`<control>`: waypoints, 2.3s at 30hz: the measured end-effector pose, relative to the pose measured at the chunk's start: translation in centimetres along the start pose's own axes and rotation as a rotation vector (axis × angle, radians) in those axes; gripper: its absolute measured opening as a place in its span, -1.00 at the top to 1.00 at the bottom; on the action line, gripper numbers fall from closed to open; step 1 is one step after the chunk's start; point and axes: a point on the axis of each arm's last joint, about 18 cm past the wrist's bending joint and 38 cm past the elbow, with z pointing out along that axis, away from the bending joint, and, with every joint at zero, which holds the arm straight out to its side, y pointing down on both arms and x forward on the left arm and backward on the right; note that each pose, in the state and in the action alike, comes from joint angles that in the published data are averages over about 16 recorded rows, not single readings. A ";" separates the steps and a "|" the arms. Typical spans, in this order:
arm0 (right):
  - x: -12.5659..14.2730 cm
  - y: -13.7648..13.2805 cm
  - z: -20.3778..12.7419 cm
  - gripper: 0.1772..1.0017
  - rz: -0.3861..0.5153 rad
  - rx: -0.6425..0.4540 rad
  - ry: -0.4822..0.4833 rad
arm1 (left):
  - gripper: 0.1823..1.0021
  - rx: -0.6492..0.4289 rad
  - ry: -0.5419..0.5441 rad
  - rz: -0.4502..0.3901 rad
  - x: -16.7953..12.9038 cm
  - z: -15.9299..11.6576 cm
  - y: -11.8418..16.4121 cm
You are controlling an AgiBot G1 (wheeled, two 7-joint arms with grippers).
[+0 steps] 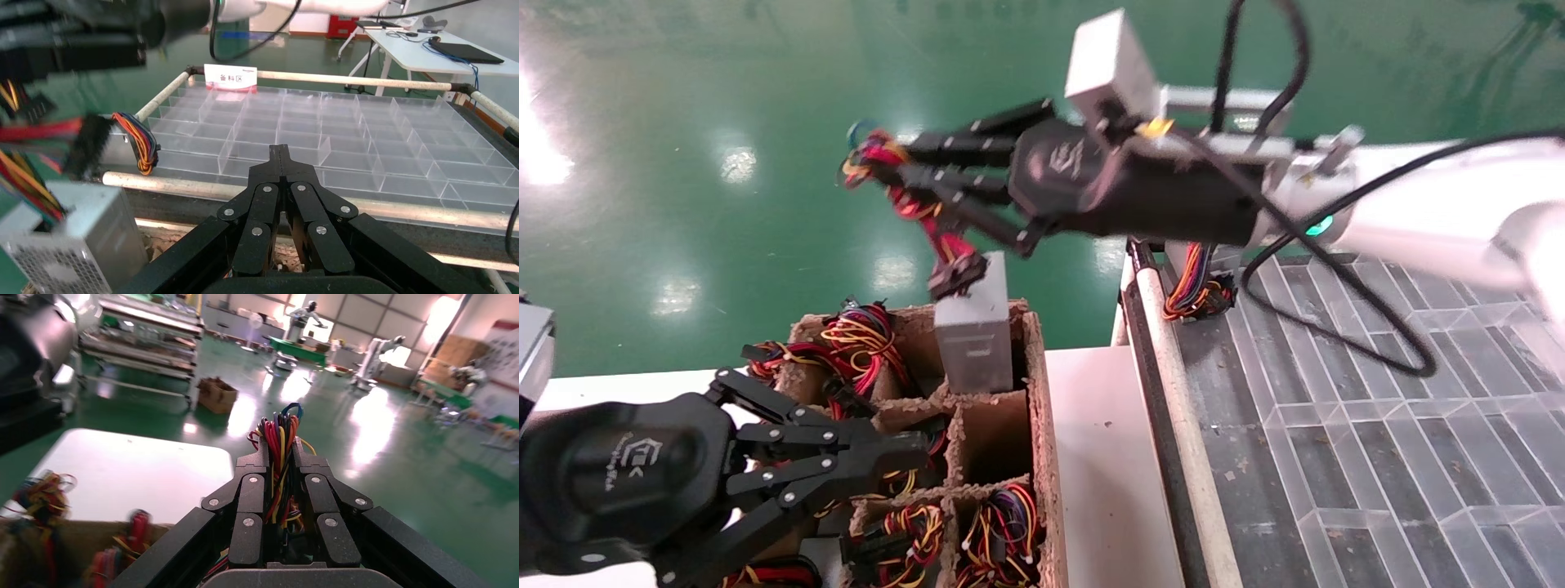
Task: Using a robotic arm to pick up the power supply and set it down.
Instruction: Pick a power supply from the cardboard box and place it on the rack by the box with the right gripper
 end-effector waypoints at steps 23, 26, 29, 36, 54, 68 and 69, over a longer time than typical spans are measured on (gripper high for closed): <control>3.4 -6.3 -10.5 0.85 -0.155 0.028 0.171 | 0.98 0.000 0.000 0.000 0.0 0.0 0.0; 2.9 -6.5 -12.4 0.85 -0.150 0.014 0.186 | 0.98 0.000 0.000 0.000 0.0 0.0 0.0; 2.1 -6.6 -14.4 0.85 -0.140 -0.004 0.196 | 0.98 0.000 0.000 0.000 0.0 0.0 0.0; -0.9 -6.4 -18.7 0.85 -0.087 -0.066 0.214 | 0.98 0.000 0.000 0.000 0.0 0.0 0.0; -5.4 -3.3 -25.3 0.86 0.052 -0.221 0.465 | 0.98 0.000 0.000 0.000 0.0 0.0 0.0; -5.5 0.3 -25.3 0.86 0.086 -0.227 0.525 | 0.98 0.000 0.000 0.000 0.0 0.0 0.0; -5.5 0.4 -25.2 0.86 0.087 -0.225 0.522 | 0.98 0.000 0.000 0.000 0.0 0.0 0.0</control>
